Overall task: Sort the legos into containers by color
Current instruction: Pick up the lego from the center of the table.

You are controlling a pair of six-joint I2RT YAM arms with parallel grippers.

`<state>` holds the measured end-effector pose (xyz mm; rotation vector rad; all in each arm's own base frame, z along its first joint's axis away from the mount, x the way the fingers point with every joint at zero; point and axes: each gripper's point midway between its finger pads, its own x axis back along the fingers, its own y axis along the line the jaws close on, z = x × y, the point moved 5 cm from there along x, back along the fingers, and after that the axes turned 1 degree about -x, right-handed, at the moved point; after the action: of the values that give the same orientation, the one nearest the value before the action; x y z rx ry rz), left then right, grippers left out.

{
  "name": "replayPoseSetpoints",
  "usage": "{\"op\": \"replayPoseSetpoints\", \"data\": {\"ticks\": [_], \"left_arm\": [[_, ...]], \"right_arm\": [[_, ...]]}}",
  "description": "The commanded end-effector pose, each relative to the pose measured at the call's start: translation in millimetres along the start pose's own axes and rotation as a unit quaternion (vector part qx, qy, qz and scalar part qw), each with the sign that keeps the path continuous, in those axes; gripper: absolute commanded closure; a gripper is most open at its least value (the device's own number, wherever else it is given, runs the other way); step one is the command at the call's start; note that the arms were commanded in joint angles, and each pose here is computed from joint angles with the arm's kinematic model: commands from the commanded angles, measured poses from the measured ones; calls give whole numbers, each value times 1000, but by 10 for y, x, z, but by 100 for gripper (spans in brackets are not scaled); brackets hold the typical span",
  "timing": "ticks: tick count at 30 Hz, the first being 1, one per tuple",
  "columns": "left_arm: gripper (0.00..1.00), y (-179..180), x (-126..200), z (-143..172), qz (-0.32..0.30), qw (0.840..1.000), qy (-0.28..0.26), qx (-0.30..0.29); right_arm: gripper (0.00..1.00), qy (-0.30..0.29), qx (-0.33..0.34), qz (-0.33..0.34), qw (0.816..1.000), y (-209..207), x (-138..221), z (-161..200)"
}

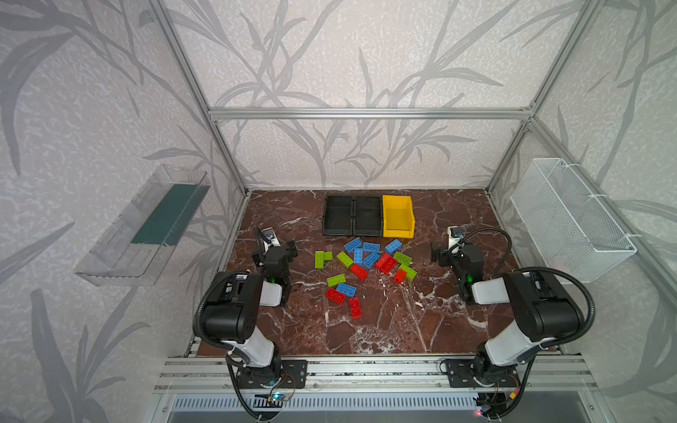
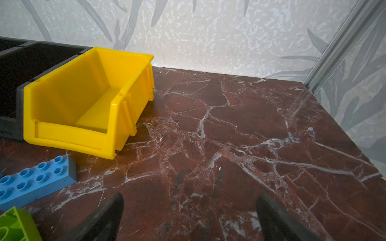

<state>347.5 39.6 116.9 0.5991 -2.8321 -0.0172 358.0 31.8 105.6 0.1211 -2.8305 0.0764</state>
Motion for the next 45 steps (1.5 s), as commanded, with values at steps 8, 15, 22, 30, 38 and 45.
{"op": "replayPoseSetpoints", "data": {"ticks": [8,15,22,30,38,45], "left_arm": [[0,-17,41,39,27,999,16,-20],[0,-15,34,45,32,999,19,-18],[0,-14,31,43,33,999,20,-17],[3,-14,31,44,33,999,20,-17],[14,123,212,-323,-7,1000,19,-13],[15,223,486,-879,-42,991,94,89]], "right_arm": [[1,3,10,-6,1000,6,72,-9],[1,3,10,-6,1000,8,72,-10],[1,3,2,-4,1000,-17,70,-5],[1,2,2,-4,1000,-18,70,-10],[24,49,-14,29,998,-114,153,-418],[25,183,-31,-11,983,233,383,-612]]}}
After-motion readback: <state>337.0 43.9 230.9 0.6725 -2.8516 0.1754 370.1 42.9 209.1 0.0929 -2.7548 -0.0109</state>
